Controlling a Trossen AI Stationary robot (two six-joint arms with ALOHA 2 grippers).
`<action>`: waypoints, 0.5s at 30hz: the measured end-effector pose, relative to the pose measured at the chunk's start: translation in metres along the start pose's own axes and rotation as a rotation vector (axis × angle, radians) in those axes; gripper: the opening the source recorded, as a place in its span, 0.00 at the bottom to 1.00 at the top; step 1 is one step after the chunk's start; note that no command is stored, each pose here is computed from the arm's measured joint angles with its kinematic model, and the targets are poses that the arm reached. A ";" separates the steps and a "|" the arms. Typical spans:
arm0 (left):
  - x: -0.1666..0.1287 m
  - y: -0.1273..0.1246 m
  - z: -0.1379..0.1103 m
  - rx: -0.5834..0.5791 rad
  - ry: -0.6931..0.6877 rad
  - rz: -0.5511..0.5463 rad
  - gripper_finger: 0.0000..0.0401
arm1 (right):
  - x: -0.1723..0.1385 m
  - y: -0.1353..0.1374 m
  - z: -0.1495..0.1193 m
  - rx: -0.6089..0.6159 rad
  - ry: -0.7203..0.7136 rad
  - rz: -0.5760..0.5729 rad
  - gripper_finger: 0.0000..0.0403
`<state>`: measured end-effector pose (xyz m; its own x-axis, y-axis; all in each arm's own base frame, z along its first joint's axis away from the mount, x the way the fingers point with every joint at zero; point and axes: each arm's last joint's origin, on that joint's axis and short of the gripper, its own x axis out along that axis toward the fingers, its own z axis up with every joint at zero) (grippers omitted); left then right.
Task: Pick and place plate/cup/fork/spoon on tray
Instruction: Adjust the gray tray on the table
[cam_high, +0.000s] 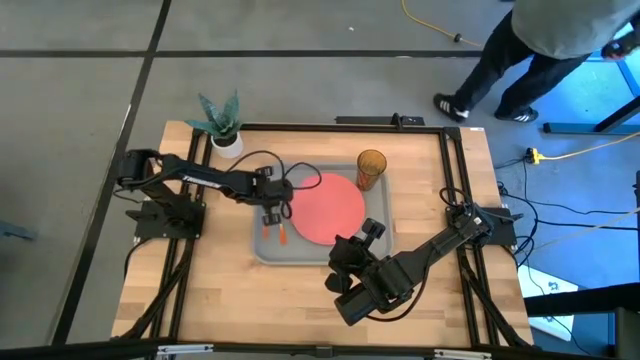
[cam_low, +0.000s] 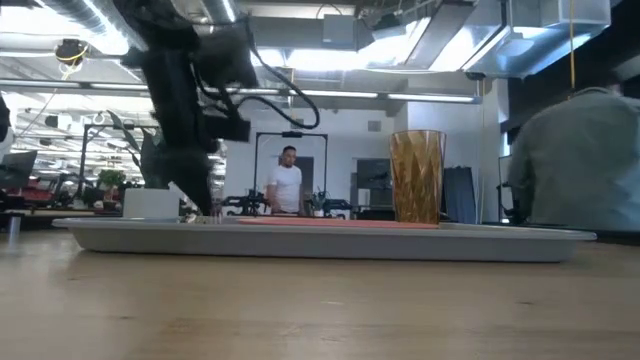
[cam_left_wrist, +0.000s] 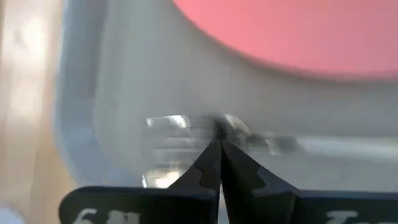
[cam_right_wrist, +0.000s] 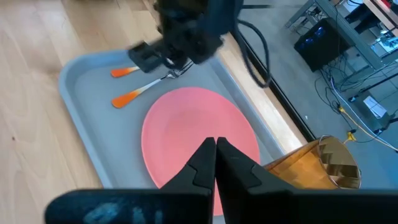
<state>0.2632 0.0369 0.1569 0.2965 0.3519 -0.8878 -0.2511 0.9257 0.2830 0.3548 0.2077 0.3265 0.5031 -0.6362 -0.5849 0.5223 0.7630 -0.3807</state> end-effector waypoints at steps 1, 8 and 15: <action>-0.006 -0.003 -0.002 -0.004 0.015 -0.010 0.00 | 0.000 0.000 0.000 -0.001 0.001 -0.001 0.03; -0.064 -0.044 -0.012 -0.029 -0.063 -0.212 0.00 | 0.000 0.001 -0.002 0.034 0.064 0.039 0.01; -0.100 -0.090 -0.037 -0.036 -0.127 -0.292 0.00 | 0.017 0.013 -0.028 -0.005 0.228 0.046 0.01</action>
<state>0.2223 -0.0870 0.2071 0.4730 0.0889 -0.8766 -0.1705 0.9853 0.0079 0.3506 0.2099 0.2916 0.3578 -0.5587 -0.7482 0.4984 0.7918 -0.3530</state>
